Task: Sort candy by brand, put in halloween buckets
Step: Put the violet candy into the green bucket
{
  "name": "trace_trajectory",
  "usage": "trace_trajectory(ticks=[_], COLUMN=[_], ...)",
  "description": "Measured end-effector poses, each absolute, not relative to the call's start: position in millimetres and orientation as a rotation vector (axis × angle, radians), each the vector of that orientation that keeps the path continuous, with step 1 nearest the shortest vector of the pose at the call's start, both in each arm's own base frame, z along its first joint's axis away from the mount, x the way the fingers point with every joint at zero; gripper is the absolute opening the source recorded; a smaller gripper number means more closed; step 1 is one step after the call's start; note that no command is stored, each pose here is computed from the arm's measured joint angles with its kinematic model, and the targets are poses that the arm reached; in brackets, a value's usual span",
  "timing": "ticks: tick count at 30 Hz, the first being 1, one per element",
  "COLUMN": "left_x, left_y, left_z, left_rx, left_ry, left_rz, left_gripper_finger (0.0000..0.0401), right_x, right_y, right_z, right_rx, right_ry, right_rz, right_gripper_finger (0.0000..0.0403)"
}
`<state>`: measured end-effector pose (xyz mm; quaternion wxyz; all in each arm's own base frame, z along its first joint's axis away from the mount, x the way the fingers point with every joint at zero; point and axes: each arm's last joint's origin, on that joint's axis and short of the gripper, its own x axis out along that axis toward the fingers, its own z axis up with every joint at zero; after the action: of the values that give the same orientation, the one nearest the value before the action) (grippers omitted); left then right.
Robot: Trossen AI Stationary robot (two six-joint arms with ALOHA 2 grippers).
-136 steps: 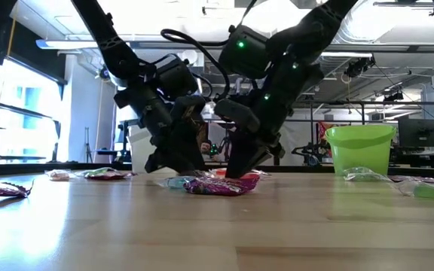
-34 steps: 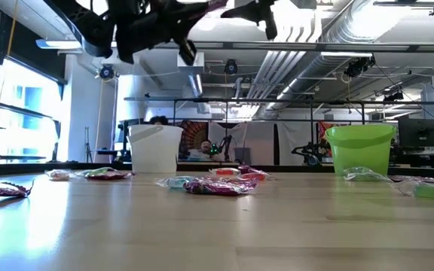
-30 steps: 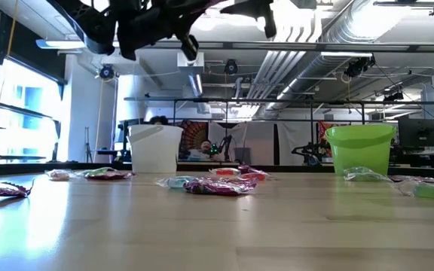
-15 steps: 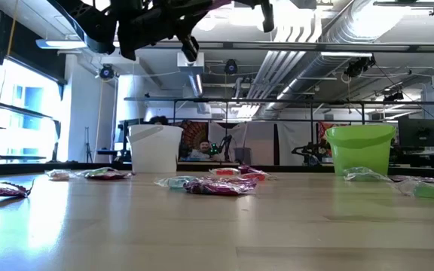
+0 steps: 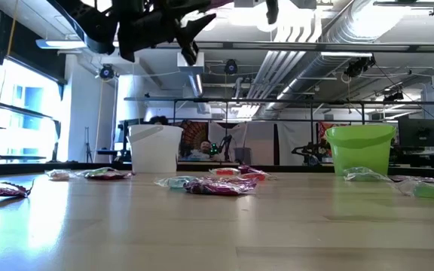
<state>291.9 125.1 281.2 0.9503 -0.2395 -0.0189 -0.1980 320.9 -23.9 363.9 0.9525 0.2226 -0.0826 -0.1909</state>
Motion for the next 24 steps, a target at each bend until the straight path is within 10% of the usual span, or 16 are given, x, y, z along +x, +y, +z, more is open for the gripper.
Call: trace_trajectory(ticks=[24], left_x=[287], left_y=[146], left_z=[261], left_rx=[-0.369], left_ry=[0.055], left_rz=[-0.133], left_gripper_finger=[0.014], right_x=[147], right_y=[-85], right_z=[347], right_rx=[0.531], right_ry=[0.48], right_rz=[-1.314], right_gripper_finger=[0.0])
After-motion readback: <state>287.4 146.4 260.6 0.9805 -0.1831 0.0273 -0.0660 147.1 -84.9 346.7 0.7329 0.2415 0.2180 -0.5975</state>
